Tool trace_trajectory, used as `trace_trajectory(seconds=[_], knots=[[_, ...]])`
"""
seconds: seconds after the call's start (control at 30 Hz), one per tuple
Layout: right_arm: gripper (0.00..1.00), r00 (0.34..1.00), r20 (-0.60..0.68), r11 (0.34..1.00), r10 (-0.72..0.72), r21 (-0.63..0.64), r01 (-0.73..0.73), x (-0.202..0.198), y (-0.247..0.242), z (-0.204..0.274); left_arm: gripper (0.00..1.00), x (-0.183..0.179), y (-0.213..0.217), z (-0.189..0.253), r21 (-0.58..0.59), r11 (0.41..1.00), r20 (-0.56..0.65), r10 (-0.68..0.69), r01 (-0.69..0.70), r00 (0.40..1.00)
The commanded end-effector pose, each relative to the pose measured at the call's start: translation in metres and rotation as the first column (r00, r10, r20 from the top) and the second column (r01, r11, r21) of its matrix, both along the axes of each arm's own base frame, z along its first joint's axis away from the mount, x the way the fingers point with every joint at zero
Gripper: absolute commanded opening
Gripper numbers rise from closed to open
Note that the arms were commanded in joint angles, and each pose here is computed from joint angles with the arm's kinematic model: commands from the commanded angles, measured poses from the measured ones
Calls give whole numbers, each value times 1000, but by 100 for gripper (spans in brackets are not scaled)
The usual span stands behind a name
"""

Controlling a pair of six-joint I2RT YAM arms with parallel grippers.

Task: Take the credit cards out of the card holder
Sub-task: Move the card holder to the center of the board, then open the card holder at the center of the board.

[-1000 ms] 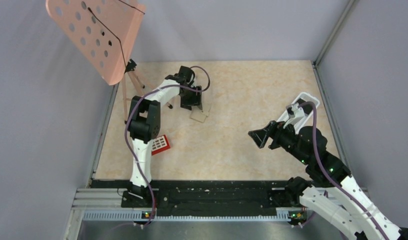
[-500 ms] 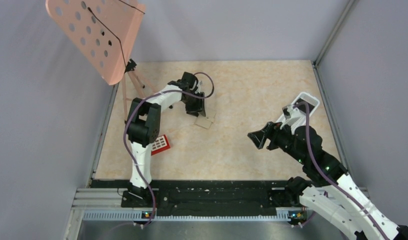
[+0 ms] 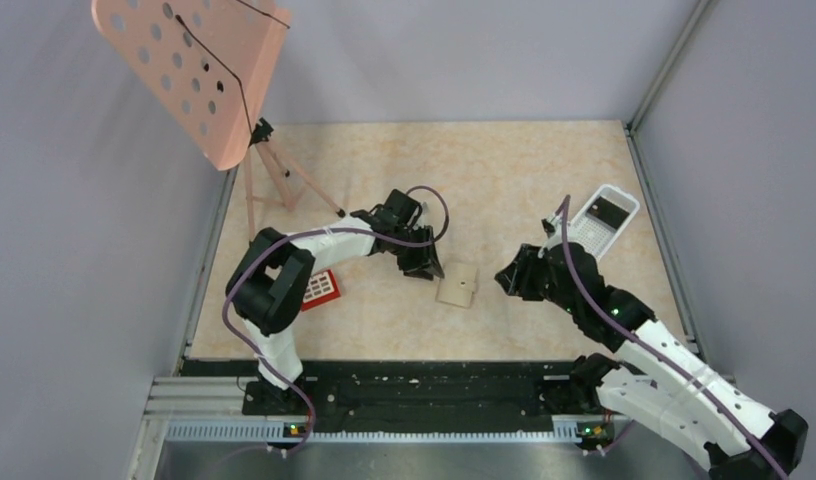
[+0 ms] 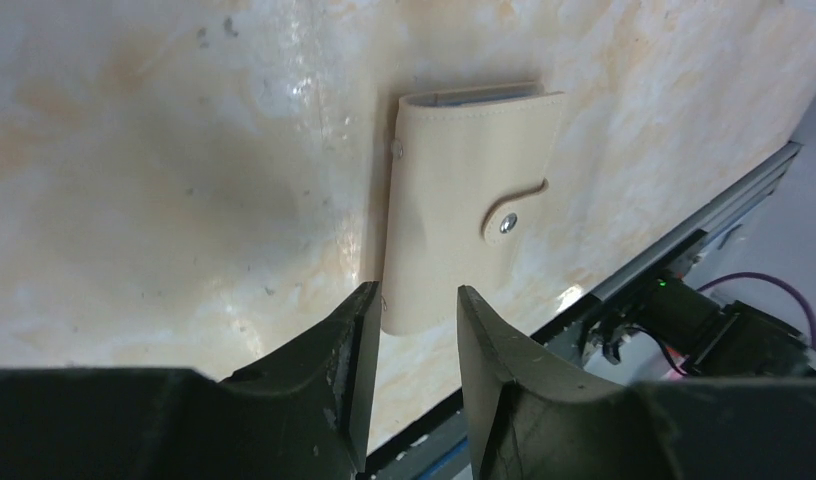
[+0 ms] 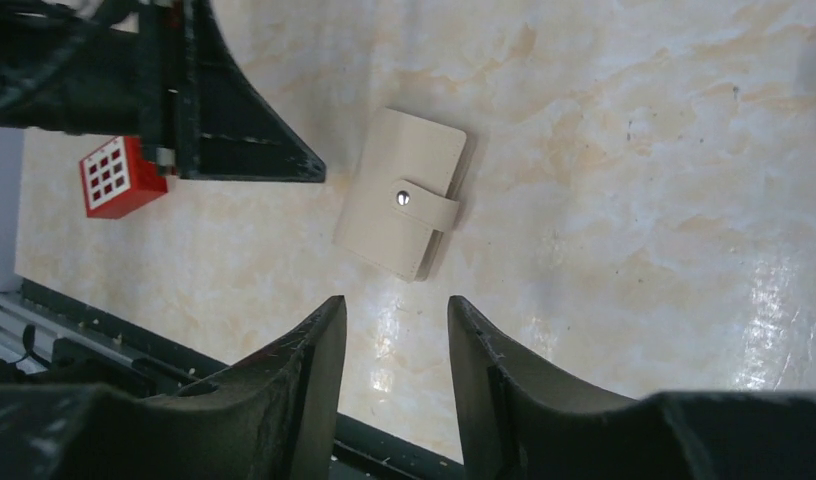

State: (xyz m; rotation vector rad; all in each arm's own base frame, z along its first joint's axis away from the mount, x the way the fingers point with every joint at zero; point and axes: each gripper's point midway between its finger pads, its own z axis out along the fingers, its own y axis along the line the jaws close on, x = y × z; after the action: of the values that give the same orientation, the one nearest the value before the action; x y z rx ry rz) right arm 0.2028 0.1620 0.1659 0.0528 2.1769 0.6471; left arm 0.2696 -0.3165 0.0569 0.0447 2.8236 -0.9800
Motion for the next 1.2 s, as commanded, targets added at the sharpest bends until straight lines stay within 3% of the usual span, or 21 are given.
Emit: trace_trajectory(seconds=[0.0, 0.17, 0.47, 1.17], knots=[[40, 994, -92, 998, -59, 25, 62, 8, 8, -19, 41, 12, 1, 32, -78, 981, -1, 177, -176, 984], [30, 967, -212, 989, -143, 8, 148, 15, 14, -49, 43, 2, 2, 41, -141, 970, -11, 197, -196, 980], [33, 931, -247, 962, -271, -94, 255, 31, 30, -72, 44, -10, 20, 35, -80, 986, 57, 153, -148, 987], [35, 927, -258, 955, -272, -192, 227, 68, 86, -88, 46, -25, 47, 29, -35, 967, 26, 254, -253, 967]])
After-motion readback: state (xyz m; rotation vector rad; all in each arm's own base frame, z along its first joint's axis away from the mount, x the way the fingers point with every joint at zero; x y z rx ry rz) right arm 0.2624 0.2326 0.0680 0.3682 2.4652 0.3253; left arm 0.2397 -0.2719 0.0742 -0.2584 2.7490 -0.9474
